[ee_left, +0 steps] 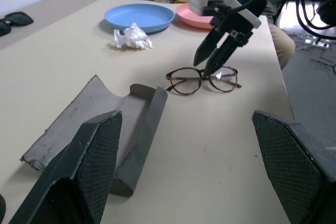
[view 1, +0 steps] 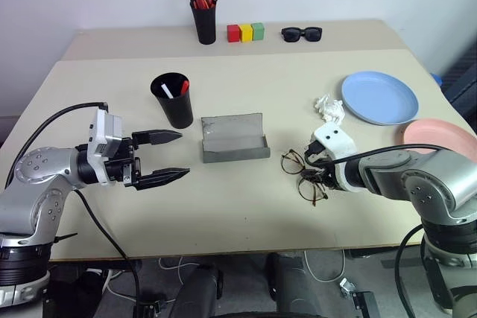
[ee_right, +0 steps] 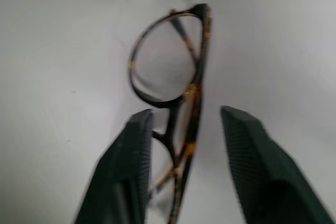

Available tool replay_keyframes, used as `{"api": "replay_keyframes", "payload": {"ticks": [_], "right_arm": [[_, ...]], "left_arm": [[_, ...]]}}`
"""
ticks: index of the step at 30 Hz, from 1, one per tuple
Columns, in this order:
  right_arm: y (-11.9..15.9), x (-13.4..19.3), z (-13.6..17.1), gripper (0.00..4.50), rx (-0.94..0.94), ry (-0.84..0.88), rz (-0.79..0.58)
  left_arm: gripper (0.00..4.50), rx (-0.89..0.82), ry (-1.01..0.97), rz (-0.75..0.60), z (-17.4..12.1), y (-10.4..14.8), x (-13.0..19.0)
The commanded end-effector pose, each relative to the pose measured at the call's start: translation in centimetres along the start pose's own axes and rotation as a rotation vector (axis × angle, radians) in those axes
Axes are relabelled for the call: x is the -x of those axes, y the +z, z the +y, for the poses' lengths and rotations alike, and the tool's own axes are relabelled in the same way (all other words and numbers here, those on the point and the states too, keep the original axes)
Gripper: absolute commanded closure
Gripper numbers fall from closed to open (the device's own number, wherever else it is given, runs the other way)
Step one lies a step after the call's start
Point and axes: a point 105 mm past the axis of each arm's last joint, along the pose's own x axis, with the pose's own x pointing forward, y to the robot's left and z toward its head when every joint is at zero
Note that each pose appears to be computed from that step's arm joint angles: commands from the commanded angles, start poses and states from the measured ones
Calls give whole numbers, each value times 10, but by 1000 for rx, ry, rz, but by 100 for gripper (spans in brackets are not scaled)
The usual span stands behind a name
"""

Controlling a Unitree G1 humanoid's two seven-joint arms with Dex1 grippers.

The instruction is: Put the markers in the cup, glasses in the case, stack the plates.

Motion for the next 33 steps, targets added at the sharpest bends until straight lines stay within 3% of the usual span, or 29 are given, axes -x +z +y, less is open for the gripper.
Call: {"api": "replay_keyframes", "payload": {"ticks": [1,5,7,10,11,19,23,26,29,33], "right_arm": [[4,5,-2,227,15,-12,-7],[0,5,-1,227,18,-6,13],[-1,4,-1,280,14,-7,16],[-2,3,-1,417,12,-5,23],[-2,3,-1,444,11,-3,25],[-2,15,-16,444,113,-89,84],[27,34,-48,444,287,-259,7],[65,34,-41,444,337,-232,-182],[84,31,-32,444,374,-203,-294],[126,31,-3,444,422,-97,-518]], "left_arm": [[44,-50,-9,-11,-2,8,-1],[44,-55,-5,-10,-1,8,-2],[44,-56,-5,-11,-2,8,-2],[44,-58,-6,-13,-2,9,-3],[44,-58,-4,-14,-1,9,-3],[44,-55,14,-14,1,9,-3],[44,-34,60,-37,8,13,3],[44,-27,94,-26,12,12,10],[44,-27,114,-11,12,9,15],[44,-20,161,2,13,5,23]]}}
